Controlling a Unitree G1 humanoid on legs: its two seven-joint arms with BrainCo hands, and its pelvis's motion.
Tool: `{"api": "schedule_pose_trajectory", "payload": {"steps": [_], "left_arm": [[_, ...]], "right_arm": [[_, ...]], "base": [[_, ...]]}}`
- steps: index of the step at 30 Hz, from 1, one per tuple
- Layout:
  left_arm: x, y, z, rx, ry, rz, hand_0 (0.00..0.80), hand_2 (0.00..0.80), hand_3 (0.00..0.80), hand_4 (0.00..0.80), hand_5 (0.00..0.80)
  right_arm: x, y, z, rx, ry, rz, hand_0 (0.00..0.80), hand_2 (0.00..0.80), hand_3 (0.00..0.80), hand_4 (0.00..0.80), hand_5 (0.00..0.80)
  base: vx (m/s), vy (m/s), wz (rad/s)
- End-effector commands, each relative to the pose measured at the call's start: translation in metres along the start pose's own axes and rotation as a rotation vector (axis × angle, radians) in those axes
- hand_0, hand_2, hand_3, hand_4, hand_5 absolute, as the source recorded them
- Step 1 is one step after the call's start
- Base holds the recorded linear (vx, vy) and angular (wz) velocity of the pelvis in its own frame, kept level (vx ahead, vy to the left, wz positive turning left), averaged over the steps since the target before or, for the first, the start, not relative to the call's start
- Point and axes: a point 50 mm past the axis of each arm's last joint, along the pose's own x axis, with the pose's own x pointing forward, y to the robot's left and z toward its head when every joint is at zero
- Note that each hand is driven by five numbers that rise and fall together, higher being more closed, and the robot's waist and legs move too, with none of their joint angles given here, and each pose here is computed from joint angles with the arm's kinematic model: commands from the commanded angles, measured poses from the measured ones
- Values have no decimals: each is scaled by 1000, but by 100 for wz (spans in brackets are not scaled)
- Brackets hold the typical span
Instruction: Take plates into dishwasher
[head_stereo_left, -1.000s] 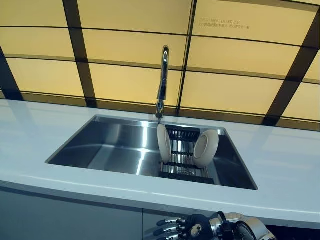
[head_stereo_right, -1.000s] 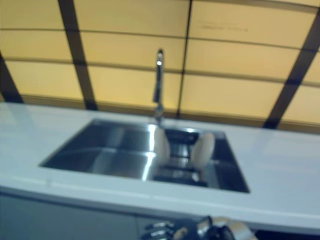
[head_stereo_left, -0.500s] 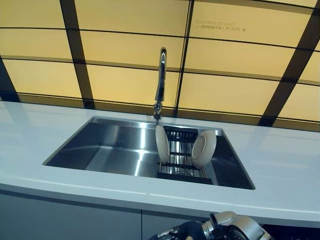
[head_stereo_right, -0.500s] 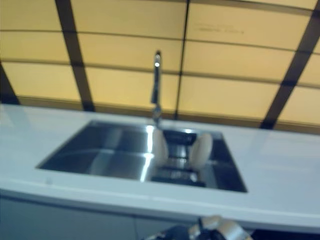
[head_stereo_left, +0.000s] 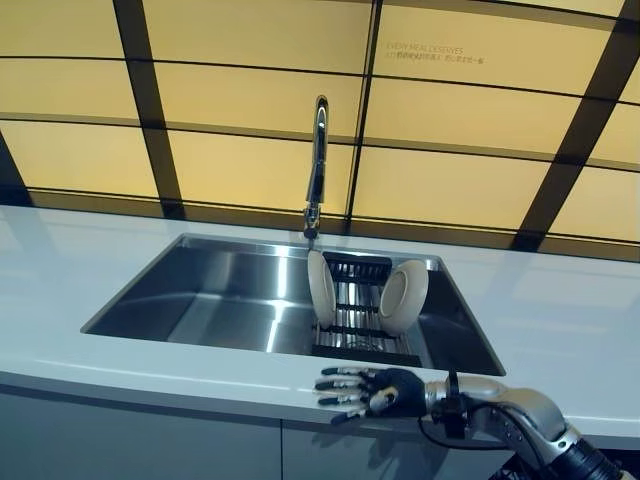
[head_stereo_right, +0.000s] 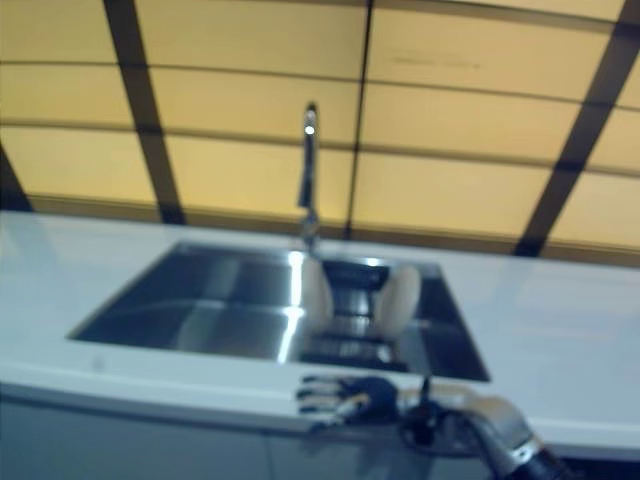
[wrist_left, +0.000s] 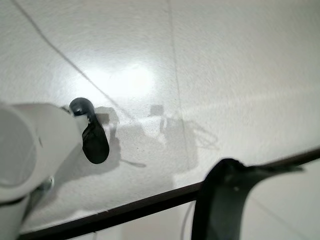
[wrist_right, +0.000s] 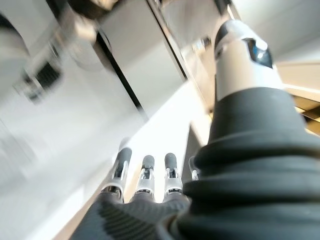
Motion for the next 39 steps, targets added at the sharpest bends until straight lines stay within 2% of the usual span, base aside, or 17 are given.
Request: {"api": "schedule_pose_trajectory", "payload": {"steps": [1, 10, 15, 22, 32, 39], "left_arm": [[0, 17, 6, -8, 10, 49, 0, 0, 0, 0, 0], [0, 18, 3, -8, 19, 60, 0, 0, 0, 0, 0], [-1, 21, 12, 5, 5, 65, 0, 0, 0, 0, 0], [-1, 23, 20, 22, -16, 71, 0, 0, 0, 0, 0], [-1, 21, 10, 44, 7, 66, 0, 0, 0, 0, 0], [-3, 31, 15, 79, -13, 107, 0, 0, 0, 0, 0]], "right_arm": [[-13, -12, 53, -147, -193, -118, 0, 0, 0, 0, 0], [-64, -52, 90, -178, -344, -466, 0, 0, 0, 0, 0], [-80, -67, 113, -145, -441, -633, 0, 0, 0, 0, 0], [-87, -82, 129, -101, -479, -766, 0, 0, 0, 0, 0], [-102, -96, 152, -1, -597, -997, 0, 0, 0, 0, 0], [-94, -101, 148, 6, -542, -1097, 0, 0, 0, 0, 0]], "base": [[14, 19, -4], [0, 0, 0], [-4, 3, -5], [5, 1, -1], [38, 20, 2], [12, 29, 4]]}}
